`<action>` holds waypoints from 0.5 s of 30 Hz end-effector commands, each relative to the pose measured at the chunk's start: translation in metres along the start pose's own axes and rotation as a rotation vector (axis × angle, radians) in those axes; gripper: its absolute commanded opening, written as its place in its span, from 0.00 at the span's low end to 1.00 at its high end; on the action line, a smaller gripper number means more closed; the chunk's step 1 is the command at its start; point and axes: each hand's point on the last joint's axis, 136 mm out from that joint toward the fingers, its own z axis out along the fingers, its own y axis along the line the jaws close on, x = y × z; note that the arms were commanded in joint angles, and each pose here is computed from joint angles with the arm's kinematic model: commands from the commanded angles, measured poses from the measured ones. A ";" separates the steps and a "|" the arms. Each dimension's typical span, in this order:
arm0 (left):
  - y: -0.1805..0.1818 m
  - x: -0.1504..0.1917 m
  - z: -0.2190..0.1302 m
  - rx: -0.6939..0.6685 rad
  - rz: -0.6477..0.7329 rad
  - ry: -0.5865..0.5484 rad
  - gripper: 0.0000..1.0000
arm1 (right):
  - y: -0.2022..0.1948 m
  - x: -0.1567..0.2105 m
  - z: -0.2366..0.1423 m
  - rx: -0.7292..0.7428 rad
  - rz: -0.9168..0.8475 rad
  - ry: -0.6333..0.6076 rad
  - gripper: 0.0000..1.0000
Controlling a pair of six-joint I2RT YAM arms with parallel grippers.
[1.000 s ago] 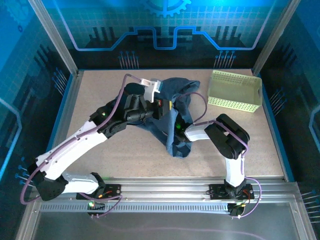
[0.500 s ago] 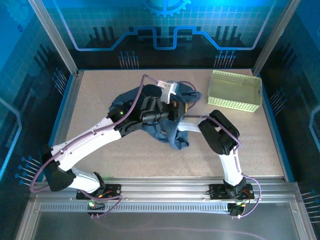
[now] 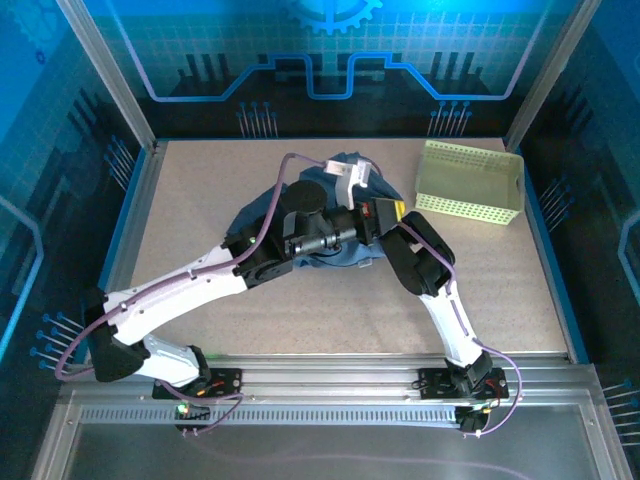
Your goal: Fold the inside-out t-shirt
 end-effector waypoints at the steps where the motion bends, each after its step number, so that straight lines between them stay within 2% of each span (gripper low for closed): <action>1: -0.054 -0.031 -0.024 0.172 -0.002 -0.106 0.00 | -0.014 0.019 0.013 0.032 0.026 0.069 0.68; 4: -0.057 -0.038 -0.035 0.173 0.012 -0.141 0.00 | -0.029 0.027 0.012 0.121 0.048 0.130 0.68; 8: -0.045 -0.049 -0.054 0.095 0.061 -0.209 0.00 | -0.051 0.041 0.004 0.262 0.116 0.239 0.68; 11: -0.026 -0.058 -0.067 -0.002 0.089 -0.249 0.00 | -0.069 0.059 -0.006 0.371 0.167 0.318 0.68; 15: 0.009 -0.069 -0.078 -0.095 0.045 -0.274 0.00 | -0.087 0.083 -0.018 0.436 0.243 0.389 0.67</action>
